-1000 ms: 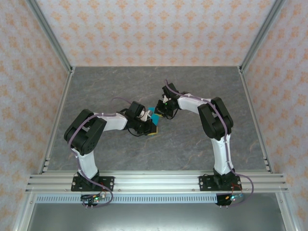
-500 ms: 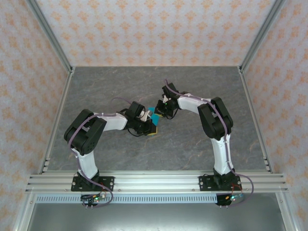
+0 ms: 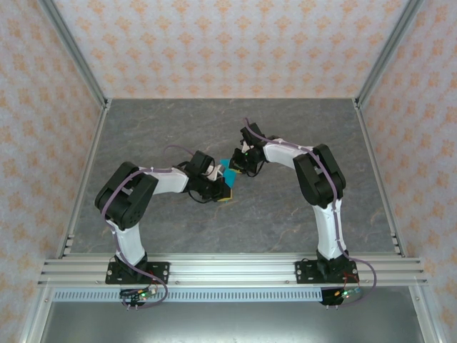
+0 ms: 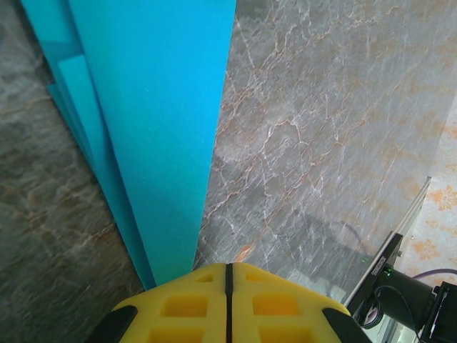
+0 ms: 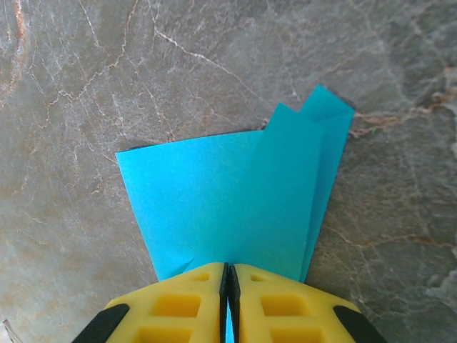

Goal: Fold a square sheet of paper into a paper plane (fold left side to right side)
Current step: Fold the wing for the fifth time at the center of the table.

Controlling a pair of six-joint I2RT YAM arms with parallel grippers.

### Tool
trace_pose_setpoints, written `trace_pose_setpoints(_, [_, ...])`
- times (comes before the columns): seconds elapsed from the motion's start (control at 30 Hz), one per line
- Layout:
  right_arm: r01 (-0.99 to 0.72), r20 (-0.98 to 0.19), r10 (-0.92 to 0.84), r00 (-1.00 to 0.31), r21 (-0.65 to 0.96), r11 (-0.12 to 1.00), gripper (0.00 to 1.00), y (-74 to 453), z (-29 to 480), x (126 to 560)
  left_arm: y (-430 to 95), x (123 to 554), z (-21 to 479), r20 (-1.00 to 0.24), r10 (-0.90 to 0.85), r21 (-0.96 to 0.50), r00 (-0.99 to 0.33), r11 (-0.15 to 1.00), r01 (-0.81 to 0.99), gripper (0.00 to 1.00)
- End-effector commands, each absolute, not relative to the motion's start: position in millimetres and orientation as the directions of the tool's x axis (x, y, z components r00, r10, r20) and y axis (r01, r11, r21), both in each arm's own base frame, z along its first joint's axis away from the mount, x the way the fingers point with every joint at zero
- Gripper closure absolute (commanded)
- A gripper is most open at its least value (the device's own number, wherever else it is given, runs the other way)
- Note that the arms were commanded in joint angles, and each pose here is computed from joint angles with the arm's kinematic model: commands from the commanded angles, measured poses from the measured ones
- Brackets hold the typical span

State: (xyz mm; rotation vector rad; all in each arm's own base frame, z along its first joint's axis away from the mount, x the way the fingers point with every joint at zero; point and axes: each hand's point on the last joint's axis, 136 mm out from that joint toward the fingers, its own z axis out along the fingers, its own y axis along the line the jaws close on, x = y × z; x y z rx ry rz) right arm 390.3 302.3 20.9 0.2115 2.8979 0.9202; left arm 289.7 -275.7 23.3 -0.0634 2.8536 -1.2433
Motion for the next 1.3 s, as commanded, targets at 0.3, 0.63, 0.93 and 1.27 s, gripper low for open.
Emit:
trace_pose_setpoints(0.3, [0.183, 0.059, 0.175, -0.983, 0.407, 0.895, 0.85, 270.8, -32.1, 362.9, -268.3, 283.9, 3.3, 0.034, -0.041, -0.708, -0.999, 0.704, -0.053, 0.93])
trace_pose_setpoints(0.63, [0.186, 0.059, 0.177, -0.982, 0.4, 0.897, 0.85, 270.1, -32.6, 363.7, -260.4, 269.9, 1.5, 0.053, -0.011, -0.683, -0.999, 0.729, -0.044, 0.94])
trace_pose_setpoints(0.93, [0.188, 0.061, 0.178, -0.982, 0.399, 0.898, 0.85, 270.9, -34.2, 365.0, -254.5, 249.4, -2.7, 0.097, 0.016, -0.683, -0.995, 0.728, -0.055, 0.94])
trace_pose_setpoints(1.27, [0.19, 0.069, 0.178, -0.982, 0.395, 0.899, 0.85, 270.1, -37.0, 363.0, -256.4, 234.4, 1.6, 0.098, 0.049, -0.693, -0.994, 0.72, -0.033, 0.94])
